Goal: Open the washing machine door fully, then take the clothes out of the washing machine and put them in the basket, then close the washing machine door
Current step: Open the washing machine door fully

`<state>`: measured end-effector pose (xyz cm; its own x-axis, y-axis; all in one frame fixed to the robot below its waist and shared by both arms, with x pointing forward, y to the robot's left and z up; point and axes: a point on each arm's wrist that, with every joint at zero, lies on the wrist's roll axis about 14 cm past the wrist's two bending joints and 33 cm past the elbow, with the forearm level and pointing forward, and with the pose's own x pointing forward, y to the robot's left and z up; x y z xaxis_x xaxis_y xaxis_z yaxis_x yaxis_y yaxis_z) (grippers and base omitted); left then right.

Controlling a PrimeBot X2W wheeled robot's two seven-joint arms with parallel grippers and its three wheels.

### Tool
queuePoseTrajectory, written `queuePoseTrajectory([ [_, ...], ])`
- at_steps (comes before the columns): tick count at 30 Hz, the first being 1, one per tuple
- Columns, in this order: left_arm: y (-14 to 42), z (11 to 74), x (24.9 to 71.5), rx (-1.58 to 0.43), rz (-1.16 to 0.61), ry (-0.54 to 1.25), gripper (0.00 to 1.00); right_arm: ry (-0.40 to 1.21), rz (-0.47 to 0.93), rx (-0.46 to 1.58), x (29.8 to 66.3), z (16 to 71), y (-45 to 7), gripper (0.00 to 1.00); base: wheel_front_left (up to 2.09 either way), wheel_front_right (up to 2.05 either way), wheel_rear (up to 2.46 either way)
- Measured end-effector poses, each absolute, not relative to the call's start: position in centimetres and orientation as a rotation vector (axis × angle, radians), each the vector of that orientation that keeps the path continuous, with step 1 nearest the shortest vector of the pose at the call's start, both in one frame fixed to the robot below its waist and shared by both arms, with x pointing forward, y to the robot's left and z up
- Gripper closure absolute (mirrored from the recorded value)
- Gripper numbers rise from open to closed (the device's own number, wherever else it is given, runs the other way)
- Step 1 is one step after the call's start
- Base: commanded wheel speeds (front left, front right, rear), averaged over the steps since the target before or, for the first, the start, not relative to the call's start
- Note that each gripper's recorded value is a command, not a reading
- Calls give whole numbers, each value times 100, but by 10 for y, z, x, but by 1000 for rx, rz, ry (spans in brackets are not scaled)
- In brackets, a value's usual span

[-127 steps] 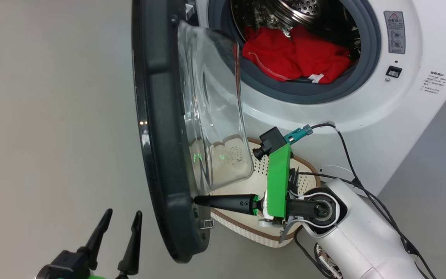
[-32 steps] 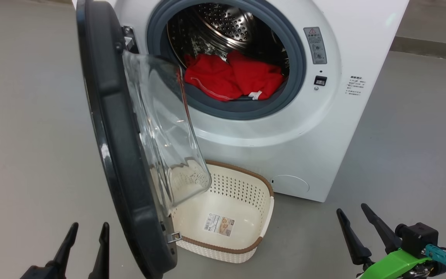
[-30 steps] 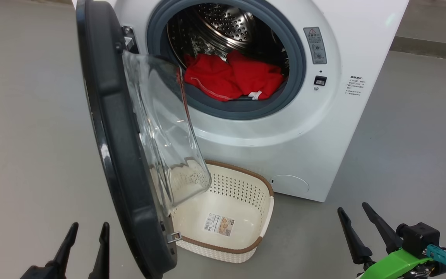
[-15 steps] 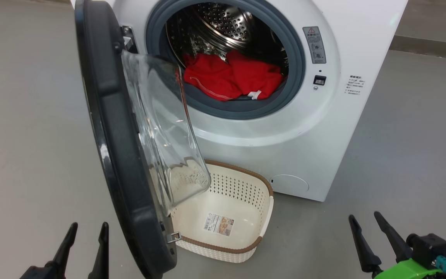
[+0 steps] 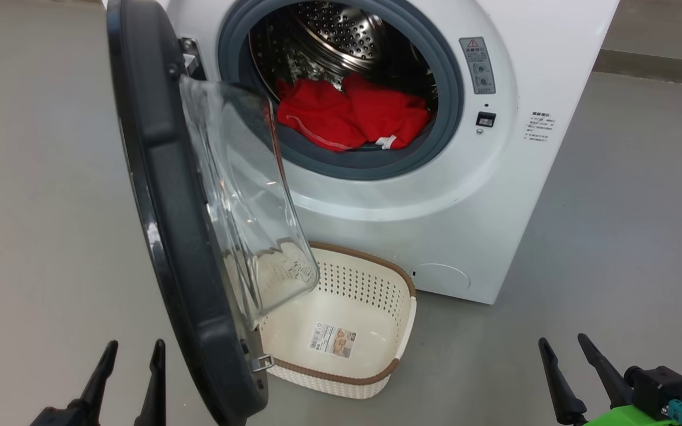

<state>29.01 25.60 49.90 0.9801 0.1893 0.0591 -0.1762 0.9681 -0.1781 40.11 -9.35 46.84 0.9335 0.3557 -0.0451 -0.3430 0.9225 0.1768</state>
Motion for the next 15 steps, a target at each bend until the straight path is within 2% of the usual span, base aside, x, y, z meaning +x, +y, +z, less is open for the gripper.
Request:
queuePoseTrajectory([
  [4,256,498,290,-173,187,-73,0,76,361,164,402,468,-93,0,0,0,0],
  [5,258,499,289,-174,193,-75,54,76,363,163,402,468,-92,0,0,0,0],
  [6,259,499,289,-177,199,-78,85,75,364,162,402,469,-92,0,0,0,0],
  [7,261,499,288,-182,207,-81,100,74,364,162,402,469,-92,0,0,0,0],
  [15,293,551,284,-174,294,-255,100,69,370,162,403,471,-90,0,0,0,0],
])
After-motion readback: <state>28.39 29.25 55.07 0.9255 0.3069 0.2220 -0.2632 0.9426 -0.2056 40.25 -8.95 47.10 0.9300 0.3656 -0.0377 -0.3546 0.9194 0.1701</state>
